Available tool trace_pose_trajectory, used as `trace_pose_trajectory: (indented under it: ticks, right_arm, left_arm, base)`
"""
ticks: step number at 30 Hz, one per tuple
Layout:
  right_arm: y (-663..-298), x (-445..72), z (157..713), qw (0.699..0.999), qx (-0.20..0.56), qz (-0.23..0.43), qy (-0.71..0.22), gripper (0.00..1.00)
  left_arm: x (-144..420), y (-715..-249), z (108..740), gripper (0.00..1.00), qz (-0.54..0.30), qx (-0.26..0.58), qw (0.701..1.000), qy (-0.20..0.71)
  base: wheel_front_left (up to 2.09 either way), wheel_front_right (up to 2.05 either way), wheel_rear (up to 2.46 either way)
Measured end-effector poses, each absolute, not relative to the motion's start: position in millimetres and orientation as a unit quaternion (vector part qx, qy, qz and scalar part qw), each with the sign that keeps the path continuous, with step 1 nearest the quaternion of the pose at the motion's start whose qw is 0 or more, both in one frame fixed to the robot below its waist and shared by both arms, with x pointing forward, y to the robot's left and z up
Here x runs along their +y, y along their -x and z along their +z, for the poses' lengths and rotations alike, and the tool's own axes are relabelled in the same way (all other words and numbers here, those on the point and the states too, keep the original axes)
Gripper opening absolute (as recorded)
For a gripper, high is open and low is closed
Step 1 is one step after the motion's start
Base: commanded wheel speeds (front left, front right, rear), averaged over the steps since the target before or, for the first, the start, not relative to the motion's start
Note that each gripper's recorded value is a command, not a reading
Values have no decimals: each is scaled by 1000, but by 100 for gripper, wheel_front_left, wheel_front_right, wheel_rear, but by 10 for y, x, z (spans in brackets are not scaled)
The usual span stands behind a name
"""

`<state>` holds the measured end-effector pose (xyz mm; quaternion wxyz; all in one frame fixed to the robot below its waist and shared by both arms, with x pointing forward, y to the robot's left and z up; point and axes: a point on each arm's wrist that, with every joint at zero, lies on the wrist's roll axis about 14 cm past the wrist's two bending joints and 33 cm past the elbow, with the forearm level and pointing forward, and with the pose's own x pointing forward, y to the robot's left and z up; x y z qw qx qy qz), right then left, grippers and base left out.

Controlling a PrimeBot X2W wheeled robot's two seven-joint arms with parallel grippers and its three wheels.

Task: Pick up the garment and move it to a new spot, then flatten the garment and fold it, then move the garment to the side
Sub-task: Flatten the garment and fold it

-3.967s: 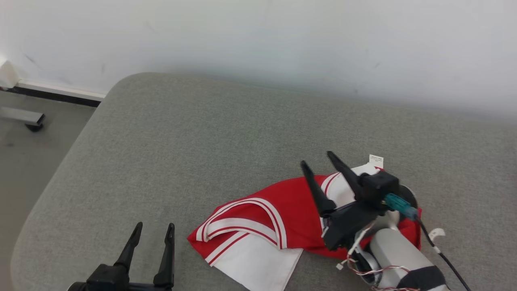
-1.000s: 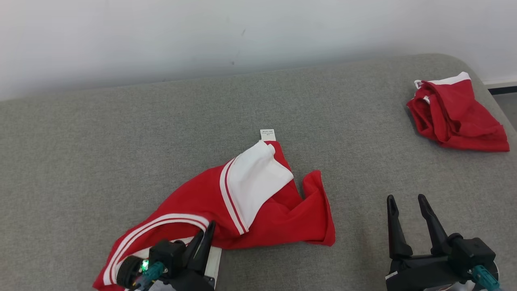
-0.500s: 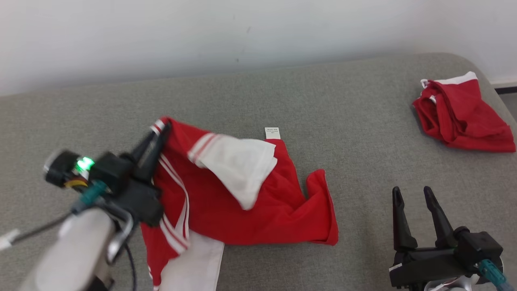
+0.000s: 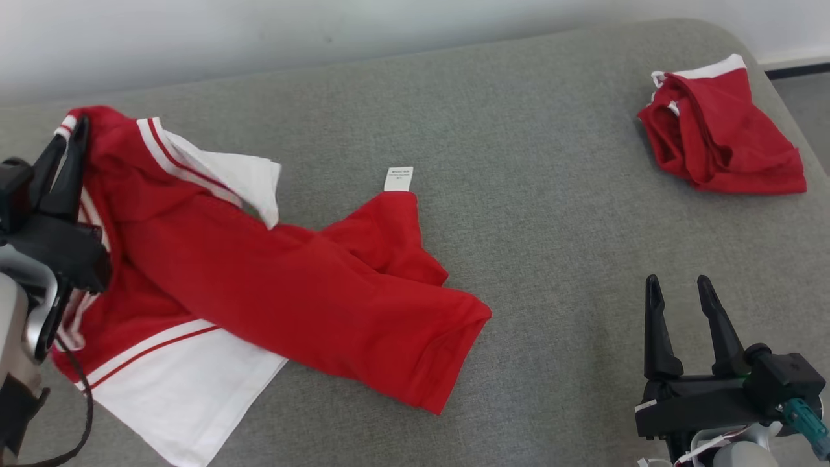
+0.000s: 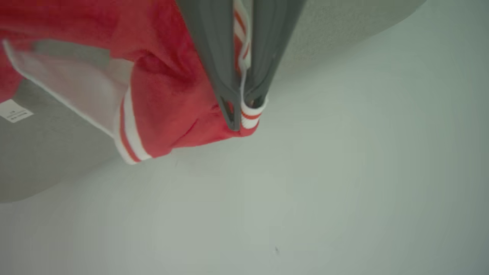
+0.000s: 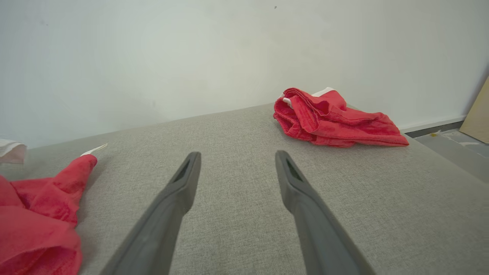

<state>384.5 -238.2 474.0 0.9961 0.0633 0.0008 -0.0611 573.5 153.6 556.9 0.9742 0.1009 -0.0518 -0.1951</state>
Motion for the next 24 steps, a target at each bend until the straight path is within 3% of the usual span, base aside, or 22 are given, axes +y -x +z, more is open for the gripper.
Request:
trace_pose_trajectory:
  ticks: [1, 2, 3, 17, 24]
  right_arm:
    - [-3844, -2402, 4732, 996, 2, -64, -62, 100]
    - [-3842, -2419, 4725, 996, 3, -66, -61, 100]
    - [-3840, -2437, 4718, 996, 4, -69, -60, 100]
    - [-3872, -2311, 4776, 997, -4, -49, -62, 100]
    - [-3879, -2190, 4861, 997, -16, -32, -68, 100]
  left_arm:
    - [1553, -5757, 5473, 15, -192, -39, 975, -100]
    - [1574, -5772, 5380, 65, -190, -26, 976, -102]
    - [1581, -5780, 5298, 100, -189, -16, 977, -102]
    - [1845, -5463, 5111, 100, -155, 19, 984, -82]
    - [2108, -5212, 5491, 100, -127, -30, 987, -88]
  base:
    - [0, 0, 0]
    - [0, 0, 0]
    - [0, 0, 0]
    - [0, 0, 0]
    - [0, 0, 0]
